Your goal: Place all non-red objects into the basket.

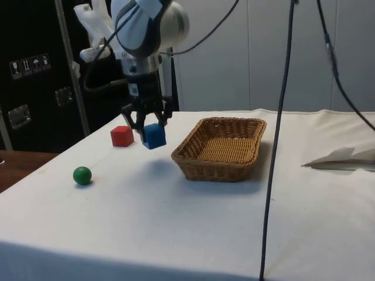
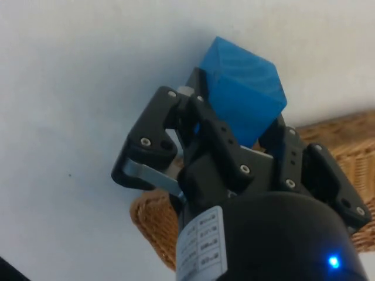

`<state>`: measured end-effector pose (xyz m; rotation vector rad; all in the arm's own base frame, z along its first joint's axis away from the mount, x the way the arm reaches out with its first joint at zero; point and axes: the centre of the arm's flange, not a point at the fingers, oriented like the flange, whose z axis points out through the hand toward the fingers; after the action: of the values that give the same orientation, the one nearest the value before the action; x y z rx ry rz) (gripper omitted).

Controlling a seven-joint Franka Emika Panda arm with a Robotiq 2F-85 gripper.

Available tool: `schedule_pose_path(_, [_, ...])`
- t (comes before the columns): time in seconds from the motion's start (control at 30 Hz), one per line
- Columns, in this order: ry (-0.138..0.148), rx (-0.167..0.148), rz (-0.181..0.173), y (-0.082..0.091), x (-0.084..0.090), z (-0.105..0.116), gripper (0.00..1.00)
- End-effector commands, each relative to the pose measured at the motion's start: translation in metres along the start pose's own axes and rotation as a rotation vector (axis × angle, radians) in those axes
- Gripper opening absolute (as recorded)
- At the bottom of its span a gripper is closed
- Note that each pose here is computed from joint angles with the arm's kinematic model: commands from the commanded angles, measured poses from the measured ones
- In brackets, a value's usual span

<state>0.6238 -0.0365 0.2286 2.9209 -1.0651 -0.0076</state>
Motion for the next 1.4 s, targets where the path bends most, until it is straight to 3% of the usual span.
schedule_pose_path(0.0, [0.003,-0.003,-0.005,0.001,-0.002,-0.006,0.03])
schedule_pose_path(0.43, [0.013,-0.004,-0.063,0.011,-0.012,-0.044,0.03])
schedule_pose_path(0.67, [0.034,0.004,-0.117,0.021,-0.022,-0.074,0.03])
schedule_pose_path(0.7, [0.029,0.003,-0.11,0.02,-0.02,-0.07,0.03])
schedule_pose_path(0.93, [0.049,0.016,-0.154,0.034,-0.029,-0.099,0.03])
schedule_pose_path(1.37, [0.046,0.04,-0.21,0.054,-0.04,-0.13,0.03])
